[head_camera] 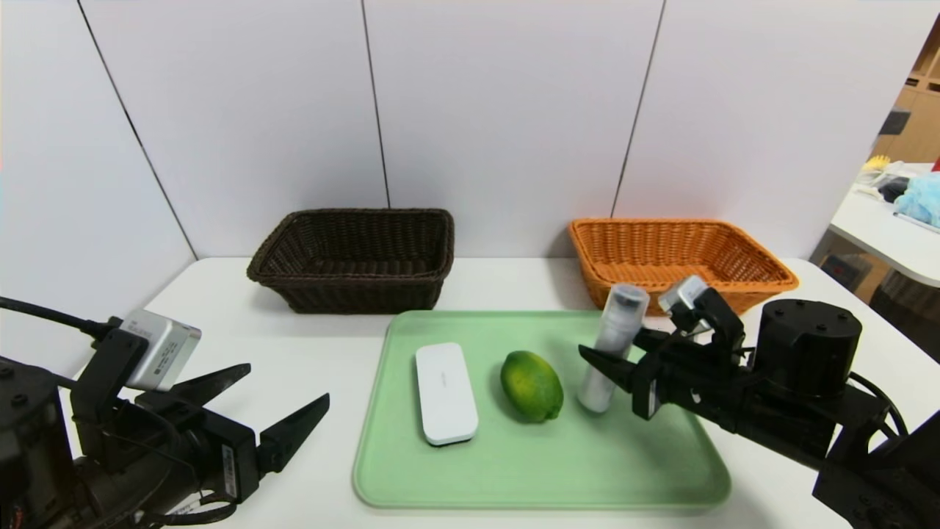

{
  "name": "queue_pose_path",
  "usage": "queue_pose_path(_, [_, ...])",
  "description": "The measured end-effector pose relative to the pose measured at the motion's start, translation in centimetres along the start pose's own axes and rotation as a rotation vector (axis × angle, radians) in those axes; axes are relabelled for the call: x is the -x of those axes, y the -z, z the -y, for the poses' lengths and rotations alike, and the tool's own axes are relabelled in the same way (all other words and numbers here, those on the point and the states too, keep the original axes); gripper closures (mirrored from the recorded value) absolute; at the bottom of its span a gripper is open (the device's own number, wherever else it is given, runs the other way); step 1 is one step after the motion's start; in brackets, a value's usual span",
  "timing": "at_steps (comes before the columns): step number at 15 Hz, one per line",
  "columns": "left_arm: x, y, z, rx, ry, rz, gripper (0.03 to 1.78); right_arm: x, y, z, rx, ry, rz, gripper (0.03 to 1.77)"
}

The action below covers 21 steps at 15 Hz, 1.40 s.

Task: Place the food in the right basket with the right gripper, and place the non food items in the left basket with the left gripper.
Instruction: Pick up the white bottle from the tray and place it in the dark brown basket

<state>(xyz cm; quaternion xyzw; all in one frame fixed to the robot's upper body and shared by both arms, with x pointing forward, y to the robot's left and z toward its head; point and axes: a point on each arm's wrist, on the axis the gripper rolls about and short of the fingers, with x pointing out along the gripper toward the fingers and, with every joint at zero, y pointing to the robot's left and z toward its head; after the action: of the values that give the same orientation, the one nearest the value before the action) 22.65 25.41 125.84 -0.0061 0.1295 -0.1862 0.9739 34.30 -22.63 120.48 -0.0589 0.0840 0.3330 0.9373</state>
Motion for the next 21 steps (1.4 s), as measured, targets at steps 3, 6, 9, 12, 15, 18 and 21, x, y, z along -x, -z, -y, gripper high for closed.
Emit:
queue_pose_path(3, [0.0,0.0,0.0,0.000,0.000,-0.001,0.12,0.1,-0.2,-0.4,0.006,-0.011,0.006,1.28])
queue_pose_path(6, [0.0,0.0,0.0,-0.001,0.000,-0.002,0.12,0.2,-1.0,-1.1,0.017,-0.028,0.028,1.28])
queue_pose_path(9, [0.0,0.0,0.0,0.000,0.001,0.000,0.12,0.1,-1.5,-1.7,0.026,-0.017,0.046,1.28])
queue_pose_path(12, [-0.1,-0.1,0.0,-0.001,0.002,0.003,0.12,-0.5,-2.8,-1.6,0.047,0.003,0.077,1.28])
queue_pose_path(15, [-0.1,-0.1,0.1,-0.002,0.005,0.003,0.12,-1.5,-5.3,-1.5,0.051,0.007,0.079,1.28])
queue_pose_path(18, [-0.1,-0.2,0.1,-0.001,0.004,0.006,0.12,-2.4,-9.2,-1.2,0.057,0.003,0.103,1.28])
queue_pose_path(21, [-0.1,-0.1,0.1,0.000,0.005,0.004,0.12,-3.7,-12.5,-1.4,0.082,-0.012,0.145,1.28])
